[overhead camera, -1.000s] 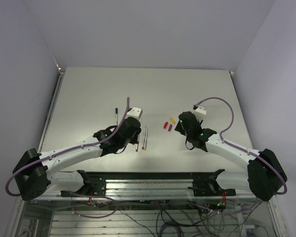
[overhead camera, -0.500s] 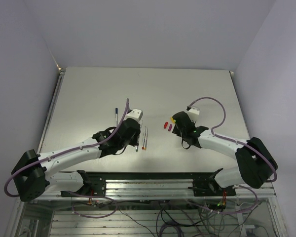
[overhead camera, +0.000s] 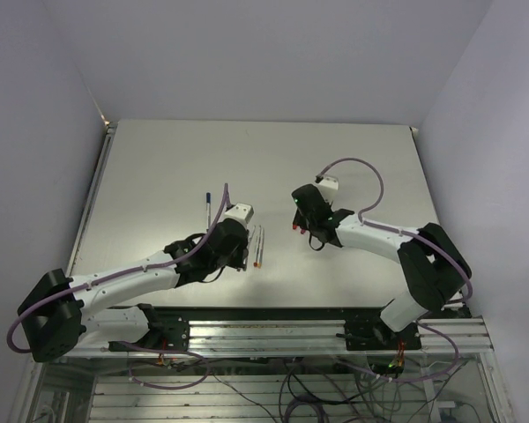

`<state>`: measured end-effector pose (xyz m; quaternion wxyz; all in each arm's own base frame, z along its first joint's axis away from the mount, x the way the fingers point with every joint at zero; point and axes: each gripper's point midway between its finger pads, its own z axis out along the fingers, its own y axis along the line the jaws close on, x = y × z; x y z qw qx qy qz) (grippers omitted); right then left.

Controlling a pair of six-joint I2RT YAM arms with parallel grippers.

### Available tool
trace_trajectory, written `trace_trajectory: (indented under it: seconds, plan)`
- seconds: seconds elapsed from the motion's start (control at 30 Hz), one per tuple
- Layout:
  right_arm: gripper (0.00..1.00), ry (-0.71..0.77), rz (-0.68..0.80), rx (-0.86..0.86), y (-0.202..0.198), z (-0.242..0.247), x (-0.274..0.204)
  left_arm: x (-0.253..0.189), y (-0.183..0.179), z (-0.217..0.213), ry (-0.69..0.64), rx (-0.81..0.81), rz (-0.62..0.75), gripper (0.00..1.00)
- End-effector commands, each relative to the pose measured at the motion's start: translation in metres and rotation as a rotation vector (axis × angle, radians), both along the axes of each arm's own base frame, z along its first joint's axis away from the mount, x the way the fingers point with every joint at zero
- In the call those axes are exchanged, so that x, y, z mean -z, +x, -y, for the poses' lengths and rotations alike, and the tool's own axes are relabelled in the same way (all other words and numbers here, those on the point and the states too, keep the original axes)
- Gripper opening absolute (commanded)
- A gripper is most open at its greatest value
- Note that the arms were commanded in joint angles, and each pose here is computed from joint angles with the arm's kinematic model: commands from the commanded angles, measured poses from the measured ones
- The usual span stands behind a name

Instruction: Insert the pens into the pen caps

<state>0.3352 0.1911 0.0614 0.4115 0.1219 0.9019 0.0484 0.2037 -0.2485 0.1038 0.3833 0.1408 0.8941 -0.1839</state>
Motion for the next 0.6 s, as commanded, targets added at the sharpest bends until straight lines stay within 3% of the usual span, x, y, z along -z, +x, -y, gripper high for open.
trace_trajectory:
  seconds: [0.0,0.57]
  plan:
    - [0.42,-0.016,-0.017,-0.007,0.004,-0.006,0.006,-0.011,-0.003,0.012,-0.075,0.023,0.003,0.07]
    - [0.41,-0.071,-0.066,0.042,0.003,0.001,0.029,-0.004,-0.005,0.011,-0.062,0.021,-0.013,0.07]
